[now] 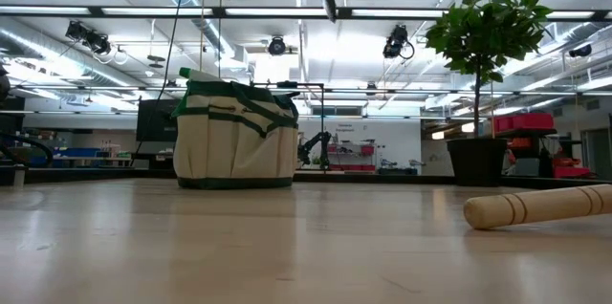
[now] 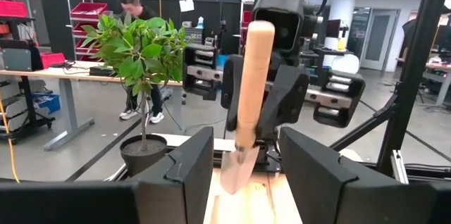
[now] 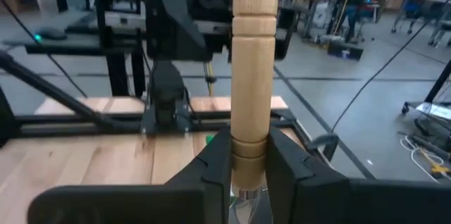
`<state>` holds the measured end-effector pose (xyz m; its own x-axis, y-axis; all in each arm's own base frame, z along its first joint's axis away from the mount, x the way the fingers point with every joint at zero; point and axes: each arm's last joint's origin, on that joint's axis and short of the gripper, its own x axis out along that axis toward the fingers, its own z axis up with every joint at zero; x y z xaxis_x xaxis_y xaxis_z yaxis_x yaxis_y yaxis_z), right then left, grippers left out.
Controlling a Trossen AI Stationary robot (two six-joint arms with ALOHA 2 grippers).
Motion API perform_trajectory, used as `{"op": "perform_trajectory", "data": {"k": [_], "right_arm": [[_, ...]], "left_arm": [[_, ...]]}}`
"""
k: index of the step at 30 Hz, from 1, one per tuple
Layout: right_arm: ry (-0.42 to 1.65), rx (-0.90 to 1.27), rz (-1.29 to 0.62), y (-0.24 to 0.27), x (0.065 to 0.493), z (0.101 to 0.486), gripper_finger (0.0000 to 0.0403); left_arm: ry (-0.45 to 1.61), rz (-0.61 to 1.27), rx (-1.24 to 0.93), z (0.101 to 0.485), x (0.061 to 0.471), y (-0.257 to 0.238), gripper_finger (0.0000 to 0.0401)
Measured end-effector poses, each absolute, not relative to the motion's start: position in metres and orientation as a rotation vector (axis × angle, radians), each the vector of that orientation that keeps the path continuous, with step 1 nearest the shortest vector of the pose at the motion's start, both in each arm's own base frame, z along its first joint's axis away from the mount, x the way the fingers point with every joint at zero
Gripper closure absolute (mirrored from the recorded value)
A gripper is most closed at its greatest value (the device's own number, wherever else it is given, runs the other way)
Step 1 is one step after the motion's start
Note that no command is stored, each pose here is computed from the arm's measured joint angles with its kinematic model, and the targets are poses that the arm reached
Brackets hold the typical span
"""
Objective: Pick & Place Garden tools in Gardening bag
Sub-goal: Put the brown trowel into the gardening bag
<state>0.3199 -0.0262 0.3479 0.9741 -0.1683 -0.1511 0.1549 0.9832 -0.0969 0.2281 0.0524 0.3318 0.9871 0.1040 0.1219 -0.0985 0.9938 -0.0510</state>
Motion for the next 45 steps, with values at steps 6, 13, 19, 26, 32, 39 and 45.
{"op": "perform_trajectory", "data": {"k": [6, 13, 19, 26, 32, 39, 45], "right_arm": [[0.132, -0.078, -0.177, -0.030, 0.320, 0.351, 0.0348], [0.126, -0.071, -0.184, -0.032, 0.320, 0.351, 0.0348], [0.125, -0.071, -0.184, -0.032, 0.320, 0.351, 0.0348], [0.123, -0.071, -0.177, -0.032, 0.320, 0.351, 0.0348], [0.123, -0.071, -0.174, -0.032, 0.320, 0.351, 0.0348], [0.122, -0.071, -0.174, -0.032, 0.320, 0.351, 0.0348], [0.121, -0.072, -0.175, -0.032, 0.320, 0.351, 0.0348]], "left_arm": [[-0.126, 0.100, -0.065, 0.332, 0.228, 0.052, 0.0209], [-0.134, 0.098, -0.095, 0.332, 0.228, 0.052, 0.0143], [-0.193, 0.100, -0.084, 0.339, 0.227, 0.052, 0.0123], [-0.231, 0.112, -0.077, 0.355, 0.227, 0.053, 0.0131], [-0.221, 0.120, -0.079, 0.360, 0.232, 0.054, 0.0132], [-0.195, 0.114, -0.037, 0.362, 0.252, 0.059, 0.0133], [-0.186, 0.114, -0.032, 0.365, 0.267, 0.062, 0.0133]]}}
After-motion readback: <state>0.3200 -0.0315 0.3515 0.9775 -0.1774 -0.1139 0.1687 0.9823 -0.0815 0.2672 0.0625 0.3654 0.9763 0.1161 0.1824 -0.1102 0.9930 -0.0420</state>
